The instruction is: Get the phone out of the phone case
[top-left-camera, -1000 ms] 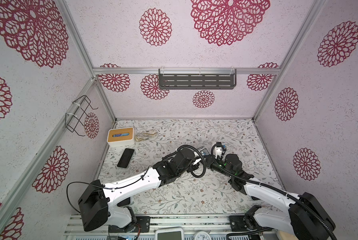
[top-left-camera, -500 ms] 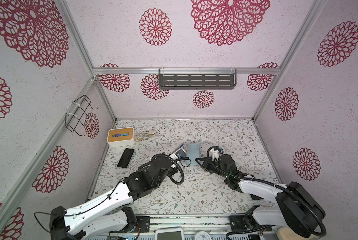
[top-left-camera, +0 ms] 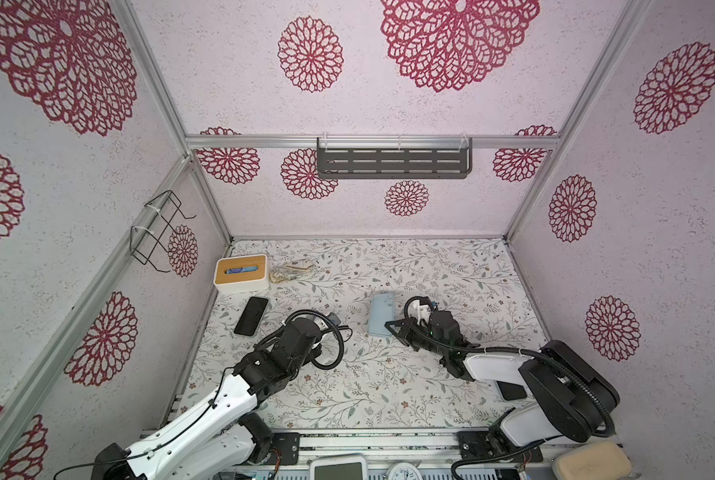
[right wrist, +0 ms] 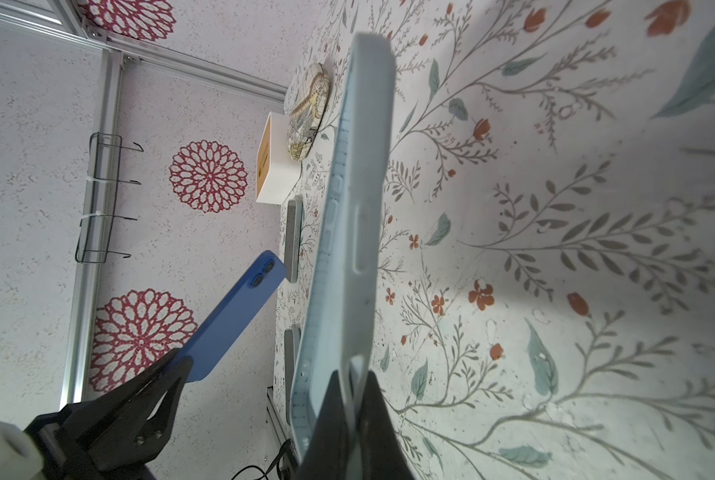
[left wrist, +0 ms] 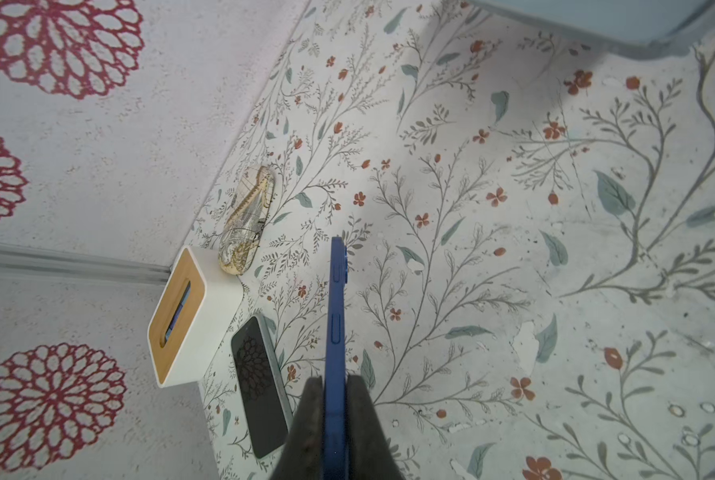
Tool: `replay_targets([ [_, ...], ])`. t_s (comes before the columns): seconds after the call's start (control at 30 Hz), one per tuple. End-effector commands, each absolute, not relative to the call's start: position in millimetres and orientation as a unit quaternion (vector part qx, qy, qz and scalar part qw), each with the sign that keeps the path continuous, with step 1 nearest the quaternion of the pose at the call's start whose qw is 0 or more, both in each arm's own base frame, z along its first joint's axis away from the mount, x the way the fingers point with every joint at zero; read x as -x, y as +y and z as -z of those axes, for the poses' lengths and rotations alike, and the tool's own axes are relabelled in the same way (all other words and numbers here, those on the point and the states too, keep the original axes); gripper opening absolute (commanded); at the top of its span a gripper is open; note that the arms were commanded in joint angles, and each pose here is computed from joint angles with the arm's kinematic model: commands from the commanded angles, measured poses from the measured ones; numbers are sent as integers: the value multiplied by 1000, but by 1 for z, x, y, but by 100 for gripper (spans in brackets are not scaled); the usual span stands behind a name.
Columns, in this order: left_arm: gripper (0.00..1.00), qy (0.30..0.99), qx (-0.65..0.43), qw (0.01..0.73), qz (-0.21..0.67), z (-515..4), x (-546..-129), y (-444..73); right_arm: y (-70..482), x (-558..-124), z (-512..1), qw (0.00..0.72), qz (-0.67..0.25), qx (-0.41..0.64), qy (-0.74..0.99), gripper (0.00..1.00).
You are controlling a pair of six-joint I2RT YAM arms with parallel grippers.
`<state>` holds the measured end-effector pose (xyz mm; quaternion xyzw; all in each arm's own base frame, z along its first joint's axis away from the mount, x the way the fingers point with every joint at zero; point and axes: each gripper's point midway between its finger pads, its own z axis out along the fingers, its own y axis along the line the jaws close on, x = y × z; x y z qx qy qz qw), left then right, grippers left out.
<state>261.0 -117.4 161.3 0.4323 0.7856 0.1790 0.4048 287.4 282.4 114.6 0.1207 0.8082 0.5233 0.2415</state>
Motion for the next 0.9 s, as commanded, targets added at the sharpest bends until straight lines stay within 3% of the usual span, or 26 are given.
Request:
replay_targets([
  [0.0,0,752,-457,437,-185,-170,-281,-132,293,-294,-142,256,-559,-101,782,0],
  [0.33,0,712,-522,411,-227,-131,-326,-151,296,-294,-131,245,-562,-102,783,0],
  [0.57,0,705,-547,387,-231,-109,-332,-157,298,-297,-123,240,-558,-104,788,0],
  [0.87,32,712,-564,363,-208,-87,-310,-163,303,-305,-116,233,-559,-104,789,0],
])
